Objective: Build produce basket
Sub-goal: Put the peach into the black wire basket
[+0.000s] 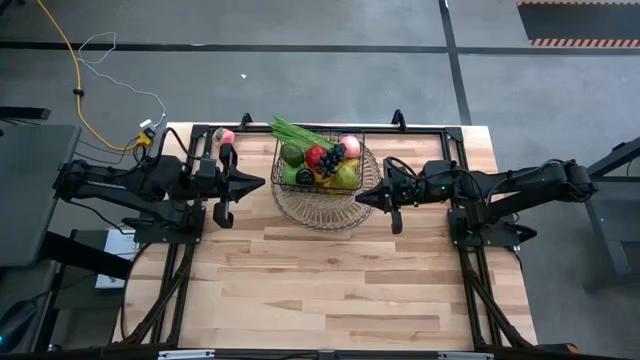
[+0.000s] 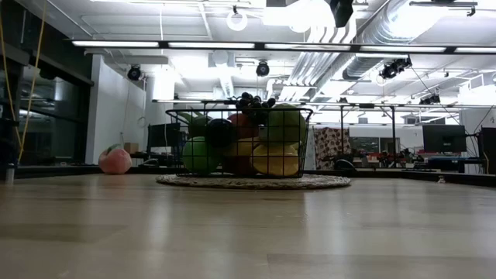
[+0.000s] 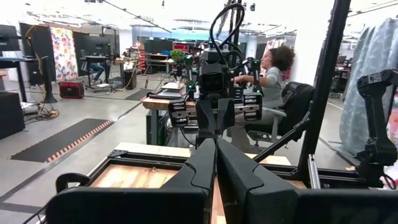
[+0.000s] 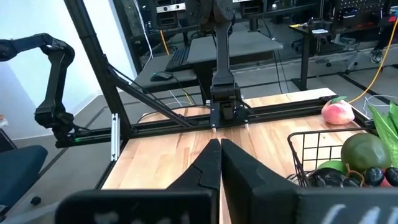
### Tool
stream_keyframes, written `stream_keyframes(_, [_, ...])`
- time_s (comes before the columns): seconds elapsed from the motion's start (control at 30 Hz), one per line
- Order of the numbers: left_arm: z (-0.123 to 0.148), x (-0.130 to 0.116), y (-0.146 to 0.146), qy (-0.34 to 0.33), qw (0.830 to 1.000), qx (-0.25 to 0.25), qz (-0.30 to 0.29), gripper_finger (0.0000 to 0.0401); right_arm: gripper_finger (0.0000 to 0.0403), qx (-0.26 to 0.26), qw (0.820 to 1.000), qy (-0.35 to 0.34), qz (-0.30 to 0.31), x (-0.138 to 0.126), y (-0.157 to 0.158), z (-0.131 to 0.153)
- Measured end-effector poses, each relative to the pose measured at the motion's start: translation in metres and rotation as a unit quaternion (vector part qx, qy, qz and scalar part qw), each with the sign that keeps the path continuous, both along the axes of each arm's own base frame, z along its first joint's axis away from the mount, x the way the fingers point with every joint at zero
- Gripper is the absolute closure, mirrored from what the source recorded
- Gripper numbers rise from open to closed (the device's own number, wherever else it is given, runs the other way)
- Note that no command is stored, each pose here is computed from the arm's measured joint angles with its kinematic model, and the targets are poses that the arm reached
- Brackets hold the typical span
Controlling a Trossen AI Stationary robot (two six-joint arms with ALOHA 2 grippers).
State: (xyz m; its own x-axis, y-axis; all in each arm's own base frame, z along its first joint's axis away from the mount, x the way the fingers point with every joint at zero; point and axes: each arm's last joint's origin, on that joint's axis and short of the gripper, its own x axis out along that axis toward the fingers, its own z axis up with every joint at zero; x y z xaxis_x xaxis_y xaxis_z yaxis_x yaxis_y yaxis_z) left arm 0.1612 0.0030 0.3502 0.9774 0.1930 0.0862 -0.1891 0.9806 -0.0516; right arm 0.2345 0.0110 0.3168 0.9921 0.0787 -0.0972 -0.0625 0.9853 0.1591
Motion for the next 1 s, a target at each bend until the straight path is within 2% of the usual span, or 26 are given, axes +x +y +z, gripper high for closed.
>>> stream_keyframes(0.13, [0.0000,-0.0003,0.0014,0.000,1.000,-0.002,0.024,0.0383,0.0400,0.005,1.000,0.000,0.000,0.0000,0.0000,0.0000])
stream_keyframes(0.23, [-0.0001,-0.0005,0.0021,0.001,0.999,-0.002,0.037,0.0351,0.0402,0.010,1.000,0.001,-0.001,0.0000,0.0000,0.0000])
stream_keyframes(0.53, [-0.0024,-0.0008,0.0032,0.009,0.998,-0.016,0.057,0.0182,0.0403,0.013,1.000,0.000,-0.001,0.0000,0.0000,0.0001])
stream_keyframes(0.7, [-0.0023,-0.0008,0.0032,0.006,0.998,-0.024,0.056,0.0113,0.0403,0.013,1.000,0.000,-0.001,0.0001,0.0000,0.0002])
stream_keyframes(0.83, [-0.0027,-0.0008,0.0032,0.008,0.998,-0.025,0.056,0.0088,0.0403,0.013,1.000,-0.005,-0.001,0.0002,0.0000,0.0011])
stream_keyframes(1.0, [-0.0032,-0.0009,0.0035,0.010,0.998,-0.025,0.062,0.0085,0.0403,0.013,1.000,-0.008,-0.001,0.0002,0.0000,0.0017])
